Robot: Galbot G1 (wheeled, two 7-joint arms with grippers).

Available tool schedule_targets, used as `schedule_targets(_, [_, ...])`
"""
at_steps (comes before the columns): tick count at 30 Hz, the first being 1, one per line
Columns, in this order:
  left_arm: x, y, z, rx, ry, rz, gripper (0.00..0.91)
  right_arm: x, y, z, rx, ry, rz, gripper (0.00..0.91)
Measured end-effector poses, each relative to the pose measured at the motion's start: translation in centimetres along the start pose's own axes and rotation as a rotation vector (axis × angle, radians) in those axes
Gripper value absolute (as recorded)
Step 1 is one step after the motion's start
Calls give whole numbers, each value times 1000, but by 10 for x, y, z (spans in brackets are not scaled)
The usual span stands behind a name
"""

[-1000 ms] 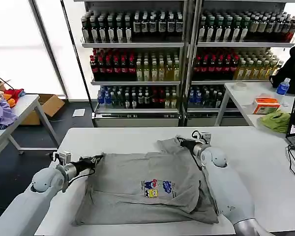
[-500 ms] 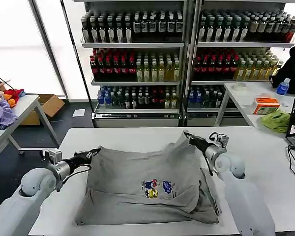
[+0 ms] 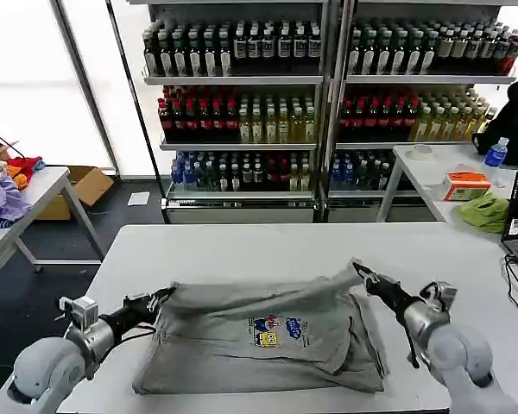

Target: Fold and organize the clothes.

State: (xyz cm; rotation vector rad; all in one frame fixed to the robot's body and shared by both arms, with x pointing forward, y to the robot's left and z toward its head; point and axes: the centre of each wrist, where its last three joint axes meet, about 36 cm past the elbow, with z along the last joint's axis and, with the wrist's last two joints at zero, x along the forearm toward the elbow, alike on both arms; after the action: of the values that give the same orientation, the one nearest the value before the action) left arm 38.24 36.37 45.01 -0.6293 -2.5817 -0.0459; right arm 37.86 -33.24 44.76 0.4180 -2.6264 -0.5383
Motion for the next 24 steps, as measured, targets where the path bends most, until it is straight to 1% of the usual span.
schedule_targets(5, [25,-13,14,-24,44,-35,10,23,7,25,-13,51,28,0])
schedule_targets(6, [29,-15,17,-28,55,-44,151,26,8,29,-15,61,33,0])
schedule_targets(7, [34,-17,22,-31,71,-52,151,29,9,32,-15,69,39,0])
schedule_targets(8, [37,-18,26,-35,84,-58,907,32,9,35,-16,75,46,514])
schedule_targets(9, [40,-20,29,-38,94,-64,907,35,10,38,-16,81,52,907])
schedule_targets(14, [52,-30,41,-53,143,-92,907,50,13,42,-6,89,72,907])
schedule_targets(18, [61,-37,40,-69,156,-124,907,58,11,38,26,60,80,907])
schedule_targets(21, [65,-40,37,-77,147,-150,907,61,8,36,80,7,85,907])
schedule_targets(24, [70,-46,36,-73,130,-181,907,64,3,39,153,-66,93,907])
